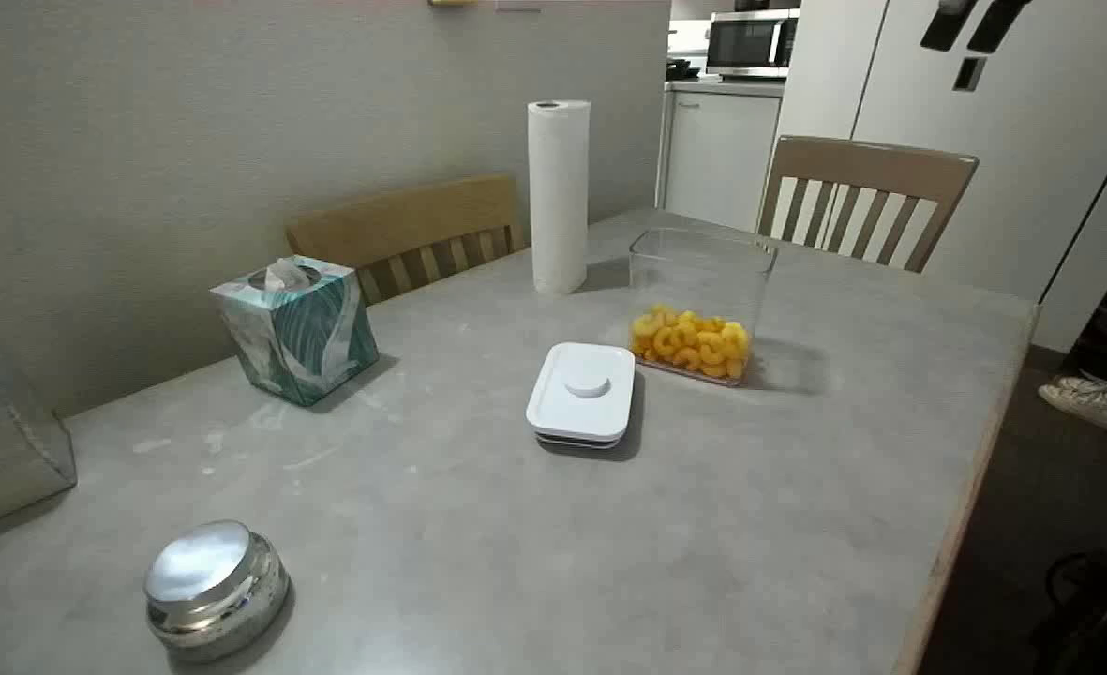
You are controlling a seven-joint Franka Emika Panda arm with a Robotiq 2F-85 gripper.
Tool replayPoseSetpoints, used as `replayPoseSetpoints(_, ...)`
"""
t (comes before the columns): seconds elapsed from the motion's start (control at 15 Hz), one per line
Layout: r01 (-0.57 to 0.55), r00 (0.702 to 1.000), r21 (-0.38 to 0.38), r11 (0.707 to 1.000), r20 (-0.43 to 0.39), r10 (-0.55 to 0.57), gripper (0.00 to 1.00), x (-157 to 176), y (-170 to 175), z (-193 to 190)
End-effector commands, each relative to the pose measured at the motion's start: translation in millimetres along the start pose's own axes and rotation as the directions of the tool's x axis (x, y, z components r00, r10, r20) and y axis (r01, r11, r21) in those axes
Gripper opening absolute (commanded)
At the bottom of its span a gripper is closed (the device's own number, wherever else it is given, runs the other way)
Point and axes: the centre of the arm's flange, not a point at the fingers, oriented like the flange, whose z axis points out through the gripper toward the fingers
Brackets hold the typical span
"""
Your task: Put the lid on the container and press the top
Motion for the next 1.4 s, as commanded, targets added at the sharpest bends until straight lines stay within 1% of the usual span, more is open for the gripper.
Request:
replayPoseSetpoints(0.0, 0.0, 1.0, 0.0, 1.0, 0.0, 0.0, 1.0, 0, 0, 0)
replayPoseSetpoints(0.27, 0.015, 1.0, 0.016, 1.0, -0.002, -0.015, 1.0, 1, 1, 2)
replayPoseSetpoints(0.4, -0.011, 1.0, 0.02, 1.0, -0.007, 0.012, 1.0, 7, -2, 3)
replayPoseSetpoints(0.47, -0.038, 0.999, 0.015, 0.999, -0.014, 0.038, 1.0, 13, -5, 6)
replayPoseSetpoints(0.53, -0.065, 0.997, 0.026, 0.998, -0.027, 0.065, 1.0, 20, -8, 8)
replayPoseSetpoints(0.6, -0.091, 0.995, 0.035, 0.995, -0.034, 0.092, 1.0, 29, -13, 13)
replayPoseSetpoints(0.73, -0.142, 0.986, 0.07, 0.987, -0.082, 0.147, 1.0, 49, -24, 21)
replayPoseSetpoints(0.93, -0.18, 0.972, 0.099, 0.979, -0.132, 0.193, 1.0, 82, -44, 39)
replayPoseSetpoints(1.07, -0.176, 0.971, 0.119, 0.977, -0.144, 0.192, 1.0, 105, -64, 53)
replayPoseSetpoints(1.27, -0.125, 0.977, 0.154, 0.98, -0.151, 0.148, 1.0, 139, -100, 75)
replayPoseSetpoints(1.33, -0.145, 0.976, 0.136, 0.98, -0.14, 0.164, 1.0, 104, -90, 61)
